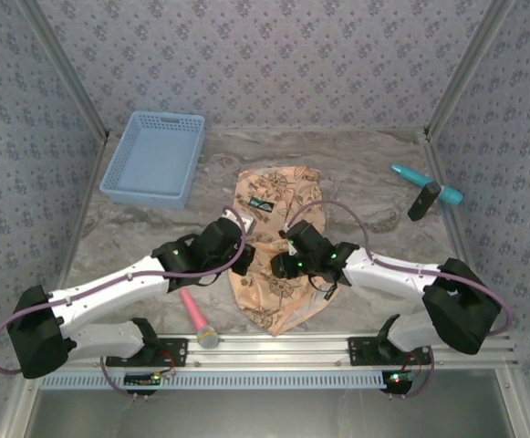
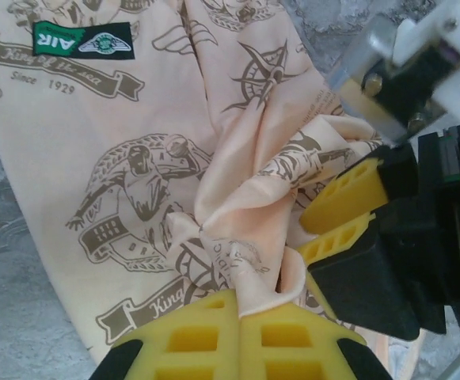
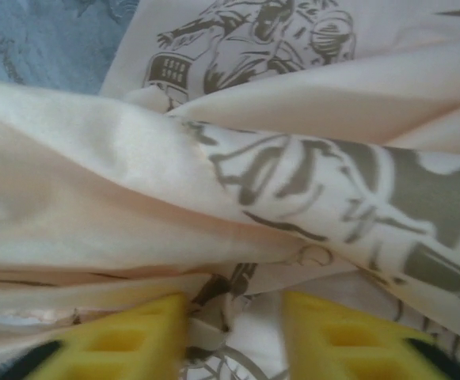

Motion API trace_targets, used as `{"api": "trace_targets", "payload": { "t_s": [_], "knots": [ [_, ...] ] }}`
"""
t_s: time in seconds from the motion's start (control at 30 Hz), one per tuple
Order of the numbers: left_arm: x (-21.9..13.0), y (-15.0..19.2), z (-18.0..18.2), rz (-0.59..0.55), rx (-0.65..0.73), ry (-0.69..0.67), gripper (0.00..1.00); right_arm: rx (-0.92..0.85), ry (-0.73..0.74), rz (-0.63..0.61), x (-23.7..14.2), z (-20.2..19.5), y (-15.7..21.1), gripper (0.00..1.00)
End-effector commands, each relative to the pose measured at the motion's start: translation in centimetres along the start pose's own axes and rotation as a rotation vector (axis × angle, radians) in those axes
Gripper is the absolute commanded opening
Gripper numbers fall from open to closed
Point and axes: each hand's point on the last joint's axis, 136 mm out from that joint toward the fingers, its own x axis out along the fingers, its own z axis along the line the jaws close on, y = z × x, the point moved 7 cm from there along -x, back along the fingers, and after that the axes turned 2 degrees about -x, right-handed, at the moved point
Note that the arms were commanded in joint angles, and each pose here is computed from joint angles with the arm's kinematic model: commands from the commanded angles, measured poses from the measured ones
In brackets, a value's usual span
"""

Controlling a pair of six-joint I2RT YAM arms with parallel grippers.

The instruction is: Fold the inside-out t-shirt

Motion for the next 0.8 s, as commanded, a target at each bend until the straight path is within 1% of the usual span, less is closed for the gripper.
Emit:
{"api": "trace_targets", "payload": {
  "t_s": [0.0, 0.03, 0.1, 0.17, 0.23, 0.33, 0.37, 0.43, 0.53, 0.6, 0.63, 0.7, 0.73, 0.77],
  "knots": [
    [-0.3, 0.0, 0.6, -0.001, -0.002, -0.050, 0.00, -0.086, -0.080, -0.024, -0.2, 1.5, -1.1, 0.24],
    [-0.3, 0.0, 0.7, 0.002, -0.003, -0.054, 0.00, -0.100, -0.091, -0.016, -0.4, 1.6, -0.9, 0.21],
    [-0.2, 0.1, 0.7, 0.005, -0.001, -0.052, 0.00, -0.111, -0.098, 0.002, -1.0, 1.7, -0.3, 0.13],
    [-0.2, 0.3, 0.9, 0.010, 0.001, -0.065, 0.00, -0.144, -0.145, 0.033, -1.6, 2.2, 0.7, 0.11],
    [-0.1, 0.4, 1.1, 0.014, 0.007, -0.073, 0.00, -0.208, -0.166, 0.074, -2.3, 2.7, 2.2, 0.11],
    [0.0, 0.5, 1.0, 0.023, 0.014, -0.070, 0.00, -0.370, -0.208, 0.172, -3.6, 3.2, 4.6, 0.13],
    [0.1, 0.6, 1.0, 0.028, 0.014, -0.071, 0.00, -0.396, -0.225, 0.186, -3.8, 3.3, 5.0, 0.13],
    [0.3, 0.8, 1.0, 0.039, 0.016, -0.070, 0.00, -0.442, -0.284, 0.175, -4.6, 3.9, 5.5, 0.15],
    [0.6, 1.0, 1.0, 0.052, 0.018, -0.072, 0.00, -0.477, -0.357, 0.103, -5.4, 4.8, 5.5, 0.21],
    [0.6, 1.2, 1.2, 0.058, 0.019, -0.079, 0.00, -0.489, -0.369, 0.064, -5.6, 4.9, 5.2, 0.24],
    [0.6, 1.3, 1.2, 0.062, 0.020, -0.081, 0.00, -0.475, -0.311, 0.042, -5.5, 4.5, 4.9, 0.27],
    [0.6, 1.5, 1.3, 0.065, 0.015, -0.082, 0.00, -0.378, -0.107, -0.011, -5.0, 2.7, 3.6, 0.43],
    [0.5, 1.6, 1.4, 0.065, 0.012, -0.081, 0.00, -0.326, -0.050, -0.033, -4.8, 2.1, 3.1, 0.48],
    [0.5, 1.7, 1.4, 0.063, 0.010, -0.081, 0.00, -0.315, -0.064, -0.040, -4.6, 2.2, 2.8, 0.51]
  ]
}}
